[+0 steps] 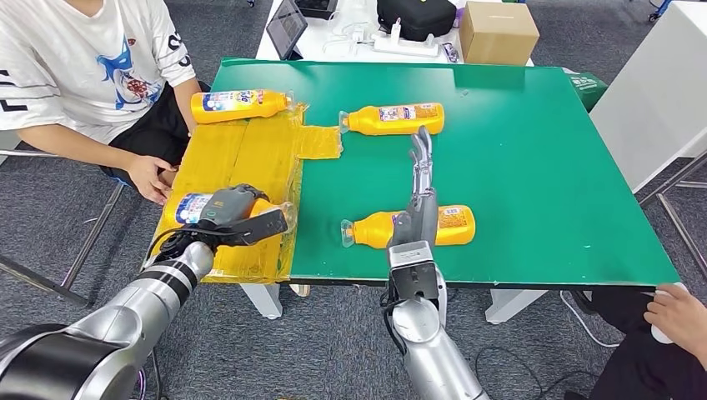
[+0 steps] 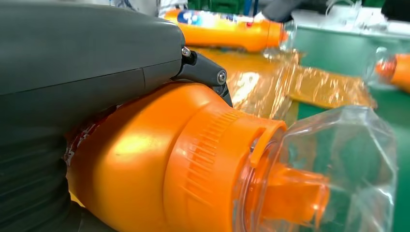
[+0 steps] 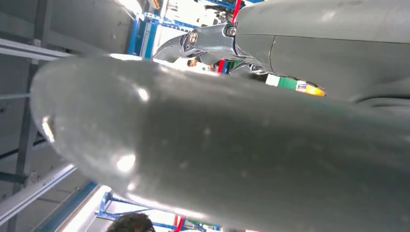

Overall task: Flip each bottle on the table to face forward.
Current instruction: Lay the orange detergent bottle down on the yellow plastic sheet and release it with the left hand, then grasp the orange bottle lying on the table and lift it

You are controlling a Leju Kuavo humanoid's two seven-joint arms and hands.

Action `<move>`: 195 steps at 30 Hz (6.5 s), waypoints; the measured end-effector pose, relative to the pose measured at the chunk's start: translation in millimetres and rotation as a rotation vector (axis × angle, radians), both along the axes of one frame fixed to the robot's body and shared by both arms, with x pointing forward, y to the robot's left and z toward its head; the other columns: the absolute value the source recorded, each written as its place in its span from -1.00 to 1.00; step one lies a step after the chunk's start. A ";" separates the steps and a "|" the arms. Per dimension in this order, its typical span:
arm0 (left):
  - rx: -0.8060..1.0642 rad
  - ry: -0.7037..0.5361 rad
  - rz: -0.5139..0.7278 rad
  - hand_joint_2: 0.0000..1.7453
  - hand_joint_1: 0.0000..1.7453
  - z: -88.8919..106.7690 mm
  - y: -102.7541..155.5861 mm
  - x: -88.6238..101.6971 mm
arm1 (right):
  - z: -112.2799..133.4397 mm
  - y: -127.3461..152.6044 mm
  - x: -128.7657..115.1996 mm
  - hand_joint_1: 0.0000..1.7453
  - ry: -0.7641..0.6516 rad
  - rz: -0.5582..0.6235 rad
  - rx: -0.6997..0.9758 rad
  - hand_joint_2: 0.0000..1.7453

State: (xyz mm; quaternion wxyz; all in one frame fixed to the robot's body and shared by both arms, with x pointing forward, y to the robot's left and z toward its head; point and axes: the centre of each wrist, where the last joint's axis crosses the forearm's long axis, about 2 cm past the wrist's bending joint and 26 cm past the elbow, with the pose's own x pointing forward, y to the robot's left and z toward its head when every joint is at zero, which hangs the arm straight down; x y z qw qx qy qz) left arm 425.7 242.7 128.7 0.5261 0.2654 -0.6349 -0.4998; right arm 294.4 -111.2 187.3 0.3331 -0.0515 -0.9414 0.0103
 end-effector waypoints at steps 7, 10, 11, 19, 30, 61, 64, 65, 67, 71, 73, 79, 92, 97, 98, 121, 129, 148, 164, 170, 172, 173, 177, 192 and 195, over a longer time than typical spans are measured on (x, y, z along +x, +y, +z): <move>-0.011 0.061 -0.013 1.00 -1.00 -10.0 0.8 -6.0 | -5.7 1.4 0.3 -1.00 0.032 0.037 -0.009 -1.00; -0.019 0.074 -0.015 1.00 -1.00 -15.4 0.9 -9.7 | -8.3 1.8 0.5 -1.00 0.044 0.043 -0.013 -1.00; -0.020 0.076 -0.015 1.00 -1.00 -16.5 0.9 -10.5 | -9.0 1.8 0.5 -1.00 0.047 0.045 -0.014 -1.00; -0.057 0.109 -0.017 -1.00 -1.00 -21.7 1.5 -13.9 | -12.6 2.4 0.7 -1.00 0.064 0.058 -0.018 -1.00; -0.178 0.184 -0.032 -1.00 -1.00 -25.9 4.6 -16.1 | -15.7 2.7 2.6 -1.00 0.081 0.074 -0.024 -1.00; -1.288 -0.359 0.217 1.00 -1.00 11.7 -5.4 -35.5 | -41.0 -34.4 16.4 -1.00 0.244 -0.086 -0.421 1.00; -1.309 -0.278 0.200 1.00 -1.00 -8.1 -10.3 -57.5 | -46.7 -70.0 26.1 -1.00 0.313 -0.168 -0.555 1.00; -1.311 -0.262 0.201 1.00 -1.00 -14.0 -11.2 -64.1 | -48.1 -80.6 28.4 -1.00 0.328 -0.188 -0.581 1.00; -1.312 -0.243 0.203 1.00 -1.00 -21.5 -12.4 -73.3 | -49.6 -95.7 31.4 -1.00 0.340 -0.215 -0.608 1.00; -1.310 -0.236 0.195 1.00 -1.00 -23.6 -14.1 -79.3 | -50.8 -108.8 33.4 -1.00 0.342 -0.241 -0.635 1.00; -1.309 -0.231 0.190 1.00 -1.00 -23.2 -15.1 -80.3 | -51.0 -112.3 33.9 -1.00 0.349 -0.252 -0.643 1.00; -1.296 -0.148 0.207 1.00 -1.00 -36.3 -17.4 -94.2 | -50.5 -143.5 45.3 -1.00 0.491 -0.309 -0.753 1.00; -1.223 -0.100 0.141 1.00 -1.00 -43.8 -28.5 -88.3 | -73.9 -186.5 95.3 -1.00 0.746 -0.078 -0.895 1.00; -1.216 -0.077 0.123 1.00 -1.00 -42.7 -35.6 -81.4 | -80.3 -182.6 103.4 -1.00 0.815 -0.037 -0.904 1.00; -1.215 -0.073 0.120 1.00 -1.00 -42.5 -36.7 -80.2 | -79.6 -181.2 105.7 -1.00 0.826 -0.029 -0.909 1.00; -1.209 0.032 0.090 1.00 -1.00 -44.9 -57.1 -64.0 | -39.2 -144.5 145.9 -1.00 1.021 0.242 -1.218 1.00; -1.212 0.056 0.103 1.00 -1.00 -48.7 -58.3 -64.7 | -37.0 -139.4 147.5 -1.00 1.028 0.235 -1.418 1.00; -1.235 0.073 0.134 1.00 -1.00 -53.8 -60.5 -69.0 | -57.7 -120.1 133.6 -1.00 0.983 -0.007 -1.848 1.00; -1.244 0.067 0.163 1.00 -1.00 -59.0 -56.9 -76.7 | -57.1 -117.5 133.5 1.00 0.901 -0.128 -1.736 1.00; -1.248 0.052 0.177 1.00 -1.00 -59.7 -54.0 -80.6 | -52.0 -125.0 136.6 1.00 0.856 -0.203 -1.588 1.00; -1.247 0.046 0.183 1.00 -1.00 -59.4 -53.0 -81.6 | -52.0 -126.0 135.7 1.00 0.828 -0.239 -1.523 1.00; -1.246 0.043 0.186 1.00 -1.00 -59.4 -52.4 -82.2 | -52.0 -125.8 134.8 1.00 0.802 -0.262 -1.474 1.00; -1.246 0.034 0.202 1.00 -1.00 -60.2 -50.6 -86.1 | -52.1 -114.4 120.9 1.00 0.511 -0.367 -1.099 1.00; -1.304 0.031 0.213 1.00 -1.00 -57.0 -59.2 -90.0 | -3.8 -112.9 68.1 1.00 0.030 -0.567 -0.359 1.00; -1.350 0.063 0.198 1.00 -1.00 -55.5 -63.4 -89.9 | -2.5 -116.7 61.5 1.00 -0.021 -0.582 -0.278 1.00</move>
